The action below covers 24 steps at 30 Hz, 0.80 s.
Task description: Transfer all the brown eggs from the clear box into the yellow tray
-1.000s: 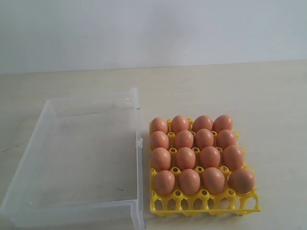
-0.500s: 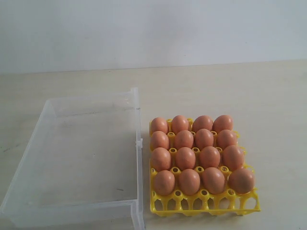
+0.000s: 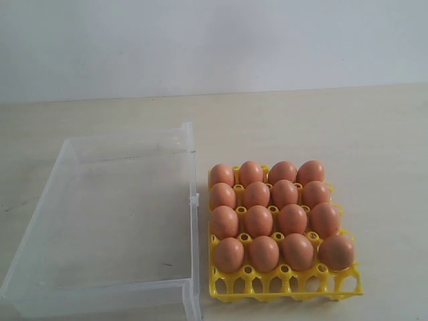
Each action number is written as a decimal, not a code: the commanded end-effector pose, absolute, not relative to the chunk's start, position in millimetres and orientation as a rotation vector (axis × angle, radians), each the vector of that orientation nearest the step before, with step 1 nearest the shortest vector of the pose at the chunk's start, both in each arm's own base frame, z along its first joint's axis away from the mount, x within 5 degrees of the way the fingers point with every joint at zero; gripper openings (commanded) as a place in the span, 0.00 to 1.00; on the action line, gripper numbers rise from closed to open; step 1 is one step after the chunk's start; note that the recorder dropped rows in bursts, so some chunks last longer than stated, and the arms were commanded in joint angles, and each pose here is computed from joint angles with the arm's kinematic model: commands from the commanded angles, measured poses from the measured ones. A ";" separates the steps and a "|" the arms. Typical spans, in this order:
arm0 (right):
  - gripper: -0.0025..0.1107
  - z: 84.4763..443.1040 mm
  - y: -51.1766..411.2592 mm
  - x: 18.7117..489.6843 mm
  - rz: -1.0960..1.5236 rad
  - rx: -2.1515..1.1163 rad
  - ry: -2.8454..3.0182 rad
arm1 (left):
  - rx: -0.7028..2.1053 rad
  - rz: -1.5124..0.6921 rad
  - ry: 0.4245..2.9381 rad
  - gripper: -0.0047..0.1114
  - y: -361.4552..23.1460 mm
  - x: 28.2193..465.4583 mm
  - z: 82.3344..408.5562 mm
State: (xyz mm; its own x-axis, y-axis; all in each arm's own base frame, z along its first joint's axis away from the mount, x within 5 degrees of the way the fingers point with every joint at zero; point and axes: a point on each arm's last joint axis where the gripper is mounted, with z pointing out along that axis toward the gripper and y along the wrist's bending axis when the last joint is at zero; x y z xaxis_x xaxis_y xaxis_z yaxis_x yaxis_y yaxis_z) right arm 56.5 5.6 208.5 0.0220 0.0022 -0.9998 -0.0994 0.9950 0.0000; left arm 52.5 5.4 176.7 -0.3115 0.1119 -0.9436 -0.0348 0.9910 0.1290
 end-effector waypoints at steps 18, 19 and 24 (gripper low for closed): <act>0.02 208.0 3.1 56.4 0.039 -0.048 1.541 | 0.055 0.136 1.863 0.04 5.0 52.4 179.2; 0.02 208.0 3.1 56.4 0.039 -0.048 1.541 | 0.055 0.136 1.863 0.04 5.0 52.4 179.2; 0.02 208.0 3.1 56.4 0.039 -0.048 1.541 | 0.055 0.136 1.863 0.04 5.0 52.4 179.2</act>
